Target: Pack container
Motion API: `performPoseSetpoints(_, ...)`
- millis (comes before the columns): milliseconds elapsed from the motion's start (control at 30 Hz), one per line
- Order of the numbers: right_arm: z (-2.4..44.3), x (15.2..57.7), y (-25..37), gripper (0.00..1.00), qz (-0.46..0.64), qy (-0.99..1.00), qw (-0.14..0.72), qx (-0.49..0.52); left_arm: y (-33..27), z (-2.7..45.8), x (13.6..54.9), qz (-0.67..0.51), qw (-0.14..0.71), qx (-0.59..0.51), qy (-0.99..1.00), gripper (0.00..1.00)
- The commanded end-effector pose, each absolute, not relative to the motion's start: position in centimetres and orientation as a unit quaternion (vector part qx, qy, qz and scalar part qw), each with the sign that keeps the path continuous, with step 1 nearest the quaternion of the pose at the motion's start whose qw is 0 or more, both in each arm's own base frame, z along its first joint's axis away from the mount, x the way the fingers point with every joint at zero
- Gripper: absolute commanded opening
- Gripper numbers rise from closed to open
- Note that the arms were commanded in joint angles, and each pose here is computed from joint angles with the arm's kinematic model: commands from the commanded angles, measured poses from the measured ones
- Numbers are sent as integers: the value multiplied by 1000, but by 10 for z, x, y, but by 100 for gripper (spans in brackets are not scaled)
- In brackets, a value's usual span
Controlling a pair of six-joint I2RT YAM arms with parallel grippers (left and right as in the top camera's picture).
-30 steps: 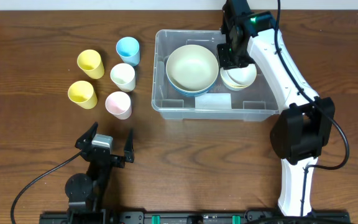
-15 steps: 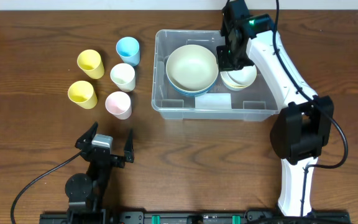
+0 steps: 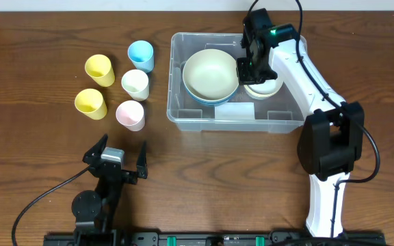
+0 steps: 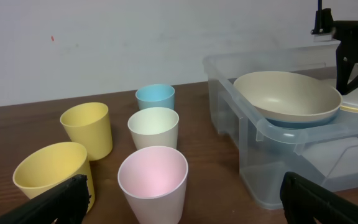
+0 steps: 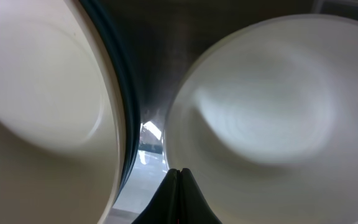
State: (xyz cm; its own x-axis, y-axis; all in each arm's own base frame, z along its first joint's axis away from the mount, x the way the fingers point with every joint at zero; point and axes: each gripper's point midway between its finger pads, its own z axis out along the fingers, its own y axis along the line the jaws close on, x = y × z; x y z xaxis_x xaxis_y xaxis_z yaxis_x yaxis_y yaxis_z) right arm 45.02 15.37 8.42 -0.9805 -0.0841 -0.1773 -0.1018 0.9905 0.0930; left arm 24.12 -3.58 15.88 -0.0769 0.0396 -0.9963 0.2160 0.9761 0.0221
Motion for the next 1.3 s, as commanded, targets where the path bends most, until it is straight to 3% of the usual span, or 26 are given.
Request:
performPoseSetpoints(0,108,460,164,8,58,990,115,-53,-36,143,241,-69,657,86,746,98)
performPoseSetpoints(33,118,463,164,13,56,989,124,-56,-36,143,241,-69,657,86,746,98)
performPoseSetpoints(100,141,468,155,38,36,987,148,-50,-36,143,241,-69,657,86,746,98)
performPoseSetpoints(200,180,474,127,97,-15,982,185,-27,-36,143,241,-69,657,86,746,98)
performPoseSetpoints(400,239,470,56,99,-56,968,227,90,-36,143,241,-69,657,86,746,98)
performPoseSetpoints(533,255,461,-6,99,-56,948,232,212,-36,143,241,-69,657,86,746,98)
performPoseSetpoints(733,232,440,-80,99,-49,924,178,335,-36,143,241,-69,657,86,746,98)
performPoseSetpoints(1000,178,420,-126,99,-61,912,116,387,-36,143,241,-69,657,86,746,98)
performPoseSetpoints(1267,158,401,-148,99,-68,899,85,425,-36,143,241,-69,657,86,746,98)
